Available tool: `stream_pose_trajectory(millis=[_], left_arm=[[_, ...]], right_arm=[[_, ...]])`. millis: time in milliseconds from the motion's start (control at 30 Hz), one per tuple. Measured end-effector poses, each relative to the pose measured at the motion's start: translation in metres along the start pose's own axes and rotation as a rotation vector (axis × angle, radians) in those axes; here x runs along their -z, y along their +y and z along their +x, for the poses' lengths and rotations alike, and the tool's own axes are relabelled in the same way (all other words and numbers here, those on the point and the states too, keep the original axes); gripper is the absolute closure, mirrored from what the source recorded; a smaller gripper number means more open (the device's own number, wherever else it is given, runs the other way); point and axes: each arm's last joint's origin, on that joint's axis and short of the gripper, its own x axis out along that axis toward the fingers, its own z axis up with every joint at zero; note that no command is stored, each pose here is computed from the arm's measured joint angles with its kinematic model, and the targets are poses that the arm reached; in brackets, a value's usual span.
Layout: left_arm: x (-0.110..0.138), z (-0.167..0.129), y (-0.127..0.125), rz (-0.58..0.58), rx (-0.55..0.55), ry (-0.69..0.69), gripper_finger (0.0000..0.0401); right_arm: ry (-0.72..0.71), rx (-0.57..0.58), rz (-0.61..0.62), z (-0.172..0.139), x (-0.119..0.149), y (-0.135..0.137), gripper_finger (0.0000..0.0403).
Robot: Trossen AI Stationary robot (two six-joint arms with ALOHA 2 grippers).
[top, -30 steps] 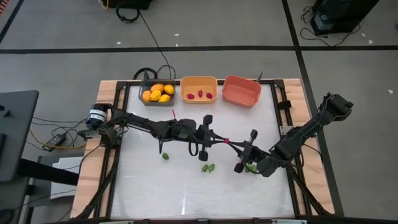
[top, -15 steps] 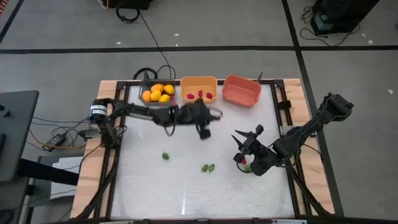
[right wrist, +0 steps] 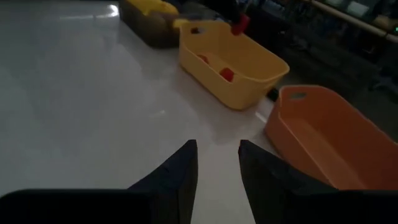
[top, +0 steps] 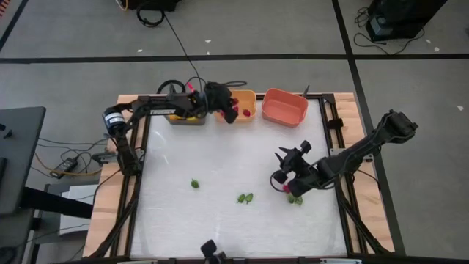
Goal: Sort produce into baskets
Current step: Put the red chili pepper into the yellow bin
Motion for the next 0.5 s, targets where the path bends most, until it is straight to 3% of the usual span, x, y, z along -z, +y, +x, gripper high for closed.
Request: stream_pose_trajectory(millis=[267, 367, 500], left_arm=[[0.001, 0.000, 0.005, -0.001, -0.014, 0.015, 0.0167], [0.002, 0.000, 0.002, 0.002, -0.009, 0.020, 0.0134], [0.004, -0.001, -0.006, 0.016, 0.023, 0.041, 0.0120]], right_arm=[[0.086, -0.039, 0.017, 0.007, 0.000, -0.002, 0.0273], [0.113, -0.051, 0.022, 0.008, 0.002, -0.003, 0.0273], [0.150, -0.108, -0.020, 0.008, 0.002, 0.000, 0.0273]])
